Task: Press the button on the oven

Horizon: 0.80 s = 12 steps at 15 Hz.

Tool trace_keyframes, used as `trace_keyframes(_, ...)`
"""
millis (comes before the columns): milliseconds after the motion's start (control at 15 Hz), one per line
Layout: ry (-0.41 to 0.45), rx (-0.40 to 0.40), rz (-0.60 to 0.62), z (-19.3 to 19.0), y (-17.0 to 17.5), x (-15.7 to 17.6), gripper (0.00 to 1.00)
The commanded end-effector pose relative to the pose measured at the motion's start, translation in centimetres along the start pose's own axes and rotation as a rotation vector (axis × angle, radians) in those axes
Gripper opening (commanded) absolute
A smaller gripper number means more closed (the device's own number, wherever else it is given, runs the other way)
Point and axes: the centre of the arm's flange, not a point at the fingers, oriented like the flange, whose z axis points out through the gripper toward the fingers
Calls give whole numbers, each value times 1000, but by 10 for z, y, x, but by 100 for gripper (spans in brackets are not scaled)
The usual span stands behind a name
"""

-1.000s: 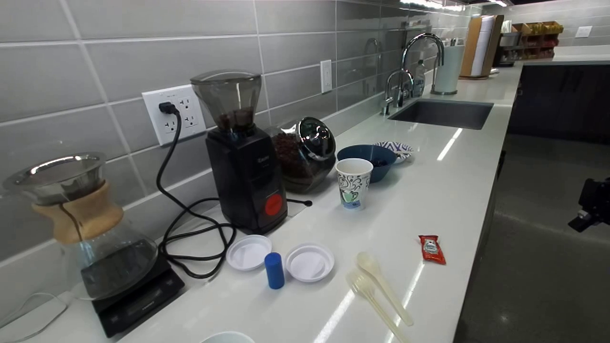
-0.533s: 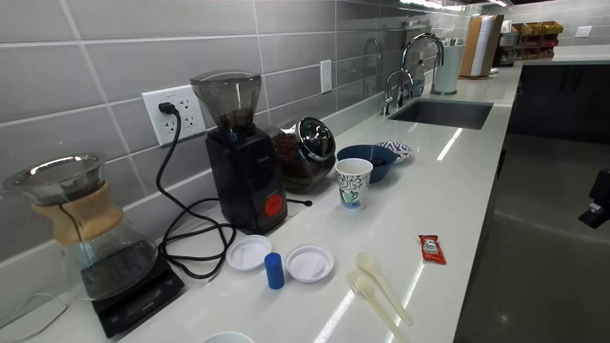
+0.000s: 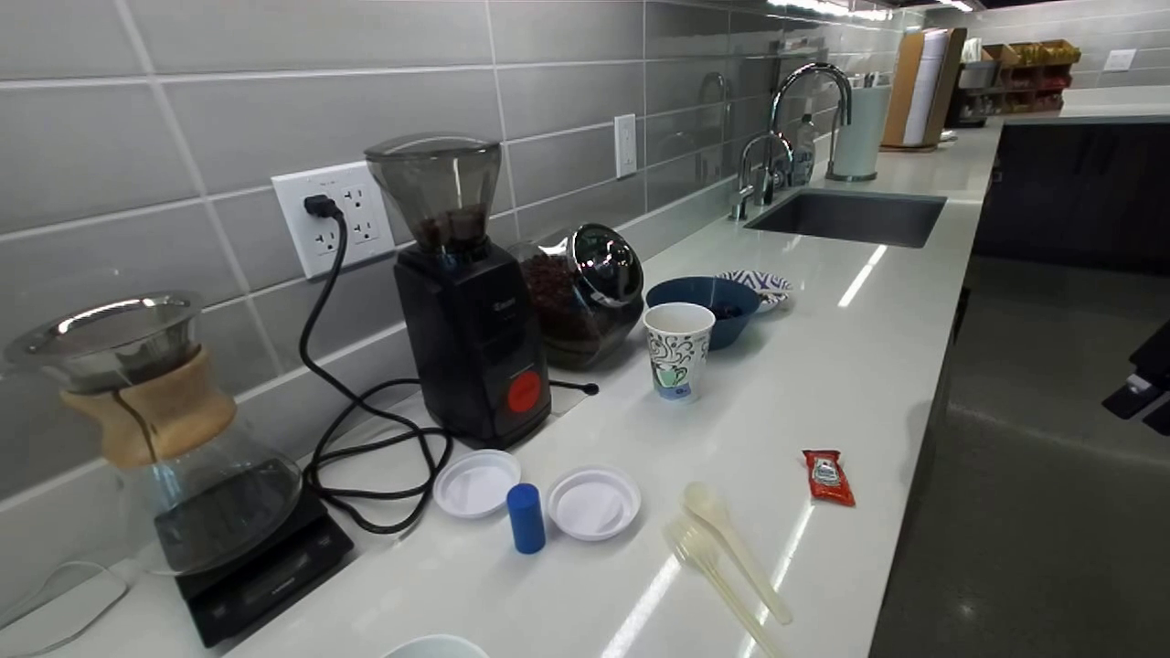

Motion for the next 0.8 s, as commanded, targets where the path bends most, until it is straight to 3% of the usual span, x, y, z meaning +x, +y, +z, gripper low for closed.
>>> trace_keyframes(0, 17, 2, -40, -6, -12, -15, 98)
trace_keyframes(67, 22, 9, -40, -7, -12, -14, 100)
trace_keyframes(133, 7, 1, -19, -3, -5, -6, 88)
trace_keyframes(267, 10, 1, -24, -5, -5, -7, 100)
trace_keyframes(733, 10, 1, -25, -5, -5, -7, 100)
